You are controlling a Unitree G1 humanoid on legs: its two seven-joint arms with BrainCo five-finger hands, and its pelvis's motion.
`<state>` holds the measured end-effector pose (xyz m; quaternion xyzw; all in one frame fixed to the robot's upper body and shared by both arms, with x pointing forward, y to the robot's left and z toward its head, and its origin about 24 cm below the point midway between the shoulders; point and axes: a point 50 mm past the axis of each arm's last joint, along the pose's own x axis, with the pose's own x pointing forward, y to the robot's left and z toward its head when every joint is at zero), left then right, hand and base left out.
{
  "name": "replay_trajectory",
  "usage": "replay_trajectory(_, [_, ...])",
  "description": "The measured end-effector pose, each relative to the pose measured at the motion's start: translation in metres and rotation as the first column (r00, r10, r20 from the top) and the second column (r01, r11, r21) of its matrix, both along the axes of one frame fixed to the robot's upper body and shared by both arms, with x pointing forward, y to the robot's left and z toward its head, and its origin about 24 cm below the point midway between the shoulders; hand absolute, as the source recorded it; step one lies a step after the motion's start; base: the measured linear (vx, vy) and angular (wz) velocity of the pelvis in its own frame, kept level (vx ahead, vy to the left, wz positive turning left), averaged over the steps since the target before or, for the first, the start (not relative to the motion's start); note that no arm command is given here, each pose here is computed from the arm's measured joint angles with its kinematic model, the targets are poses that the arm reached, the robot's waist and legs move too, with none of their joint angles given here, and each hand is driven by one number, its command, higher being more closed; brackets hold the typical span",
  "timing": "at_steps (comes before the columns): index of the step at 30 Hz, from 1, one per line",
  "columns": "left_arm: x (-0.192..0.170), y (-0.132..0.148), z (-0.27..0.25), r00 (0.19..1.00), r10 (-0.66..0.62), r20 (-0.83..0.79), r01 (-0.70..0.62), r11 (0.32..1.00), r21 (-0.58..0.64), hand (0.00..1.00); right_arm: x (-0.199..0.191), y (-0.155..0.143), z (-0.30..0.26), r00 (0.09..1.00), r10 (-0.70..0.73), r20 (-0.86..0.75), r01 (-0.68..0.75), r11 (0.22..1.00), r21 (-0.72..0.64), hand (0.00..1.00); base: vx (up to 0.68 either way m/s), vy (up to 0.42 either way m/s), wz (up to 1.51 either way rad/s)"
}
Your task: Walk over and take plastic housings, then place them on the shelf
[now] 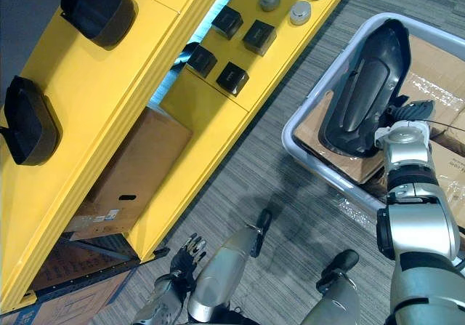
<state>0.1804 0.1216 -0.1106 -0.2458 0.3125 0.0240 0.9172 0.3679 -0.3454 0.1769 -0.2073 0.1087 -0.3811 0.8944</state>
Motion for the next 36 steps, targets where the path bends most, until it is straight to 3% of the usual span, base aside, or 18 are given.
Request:
replay_trajectory(3, [0.000, 0.000, 0.000, 1.000, 0.000, 0.003, 0.000, 1.000, 0.000, 0.00, 0.001, 0.004, -0.001, 1.000, -0.007, -0.005, 0.006, 0.999, -0.039, 1.00, 0.00, 0.000, 0.00])
replay_trajectory(7, [-0.002, 0.001, 0.004, 0.999, 0.021, 0.028, -0.022, 0.999, 0.034, 0.00, 0.004, 0.008, 0.002, 0.996, 0.039, -0.077, -0.055, 0.973, -0.223, 1.00, 0.00, -0.009, -0.04])
replay_trajectory(15, [0.013, 0.029, 0.034, 0.979, 0.135, 0.156, -0.176, 0.940, 0.292, 0.00, 0.019, 0.044, 0.013, 0.979, 0.198, -0.055, -0.202, 0.881, -0.429, 1.00, 0.02, -0.041, -0.14])
replay_trajectory(17, [0.026, 0.041, 0.055, 0.951, 0.190, 0.242, -0.258, 0.922, 0.289, 0.00, 0.018, 0.052, 0.011, 0.973, 0.224, -0.053, -0.221, 0.846, -0.485, 1.00, 0.03, -0.054, -0.21])
replay_trajectory(21, [0.045, 0.064, 0.103, 0.886, 0.145, 0.441, -0.320, 0.879, 0.354, 0.00, 0.017, 0.071, -0.003, 0.957, 0.280, -0.075, -0.276, 0.802, -0.530, 1.00, 0.04, -0.050, -0.10])
replay_trajectory(27, [0.075, 0.072, 0.171, 0.727, 0.104, 0.678, -0.444, 0.825, 0.350, 0.00, 0.017, 0.102, -0.017, 0.939, 0.344, -0.021, -0.305, 0.802, -0.514, 1.00, 0.02, -0.045, -0.09])
replay_trajectory(31, [0.094, 0.061, 0.191, 0.685, 0.018, 0.729, -0.381, 0.861, 0.337, 0.00, 0.019, 0.120, -0.019, 0.927, 0.374, 0.027, -0.311, 0.807, -0.501, 1.00, 0.00, -0.015, -0.13])
replay_trajectory(36, [0.138, 0.017, 0.190, 0.732, -0.145, 0.666, -0.130, 0.930, 0.345, 0.00, 0.027, 0.146, 0.011, 0.886, 0.439, 0.152, -0.298, 0.788, -0.538, 1.00, -0.08, 0.023, -0.31])
